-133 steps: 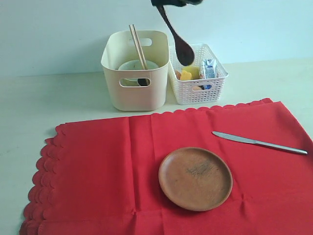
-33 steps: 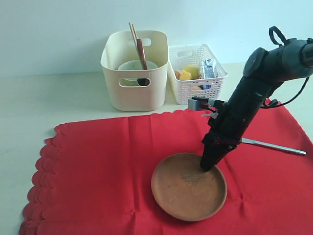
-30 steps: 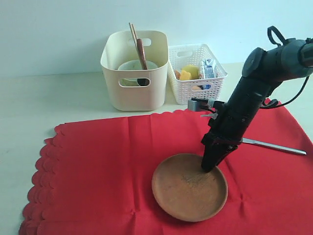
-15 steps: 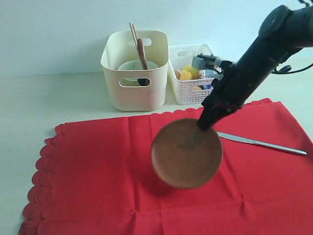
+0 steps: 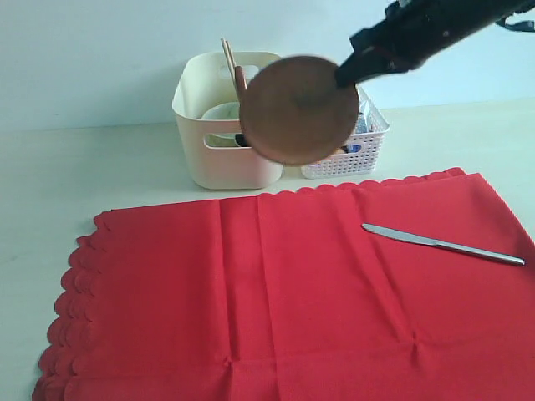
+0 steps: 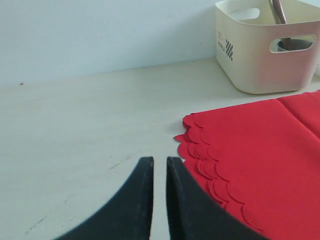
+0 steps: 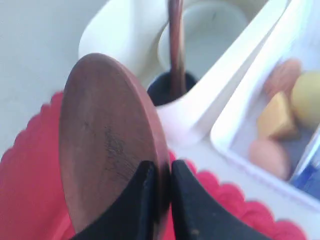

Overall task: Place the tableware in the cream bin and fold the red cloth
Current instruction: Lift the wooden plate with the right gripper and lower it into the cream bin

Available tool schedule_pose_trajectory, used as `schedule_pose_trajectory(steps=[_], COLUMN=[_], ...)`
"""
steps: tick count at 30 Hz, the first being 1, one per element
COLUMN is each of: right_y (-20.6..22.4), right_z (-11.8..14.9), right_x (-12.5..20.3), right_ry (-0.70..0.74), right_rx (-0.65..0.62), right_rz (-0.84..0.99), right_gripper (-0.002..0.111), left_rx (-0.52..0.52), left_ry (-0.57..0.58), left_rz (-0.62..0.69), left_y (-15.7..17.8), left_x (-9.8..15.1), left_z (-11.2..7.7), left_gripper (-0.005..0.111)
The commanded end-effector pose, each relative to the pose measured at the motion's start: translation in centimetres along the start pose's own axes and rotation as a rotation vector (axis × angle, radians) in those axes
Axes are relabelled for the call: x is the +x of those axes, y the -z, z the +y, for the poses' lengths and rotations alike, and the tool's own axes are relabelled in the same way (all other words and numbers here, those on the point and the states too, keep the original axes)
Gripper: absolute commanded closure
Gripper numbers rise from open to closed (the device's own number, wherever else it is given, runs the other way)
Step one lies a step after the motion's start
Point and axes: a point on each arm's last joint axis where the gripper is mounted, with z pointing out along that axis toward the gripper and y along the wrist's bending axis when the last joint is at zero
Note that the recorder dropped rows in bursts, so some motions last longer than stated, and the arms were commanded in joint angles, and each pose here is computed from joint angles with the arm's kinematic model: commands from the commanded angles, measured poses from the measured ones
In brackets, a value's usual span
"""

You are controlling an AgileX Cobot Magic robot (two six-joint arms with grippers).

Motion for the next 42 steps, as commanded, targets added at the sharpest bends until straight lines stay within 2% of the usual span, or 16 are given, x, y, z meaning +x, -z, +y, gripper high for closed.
schedule_pose_trajectory(steps=[1,8,15,21,29,33,35,40,42], right_y=[1.6,0.4,-4.0,-8.6,-12.9,-14.2,-14.5,-14.4,-13.7], right_z=[-1.0,-4.2,-7.0,-6.1,-4.7,-4.6,-4.6,-4.3,-4.0], right_x=[-4.2,-7.6,-8.3,-8.8,-7.9,-6.8,-6.5,-6.3,-6.8], right_ry=[-0.034,-0.074,-0.046,0.077,0.159,0.150,0.151,0.157,0.164], right_rx=[0.113,0.237,0.285,0.290,0.237,0.183,0.162,0.141,0.144], right_rz=[-0.222,-0.427,-0.494,-0.501,-0.451,-0.381,-0.352,-0.328,-0.340], right_gripper=[0.108,0.108,0.108,0.108,0.108,0.107,0.101,0.065,0.059], left_rx=[0.003,0.003,0.003,0.003,0.003,0.003,0.003,0.003,0.003], left_ry=[-0.010,-0.010,-0.010,-0.010,-0.010,-0.010,-0.010,-0.010,-0.010], left_rz=[-0.012,-0.012,-0.012,-0.012,-0.012,-0.012,-0.012,-0.012,-0.012], left_y=[0.0,0.0,0.0,0.0,0.0,0.0,0.0,0.0,0.0], left_x=[-0.1,-0.1,-0.1,-0.1,-0.1,-0.1,-0.1,-0.1,-0.1], left_z=[0.0,0.0,0.0,0.0,0.0,0.0,0.0,0.0,0.0], left_gripper=[0.095,0.095,0.095,0.095,0.095,0.095,0.095,0.095,0.095])
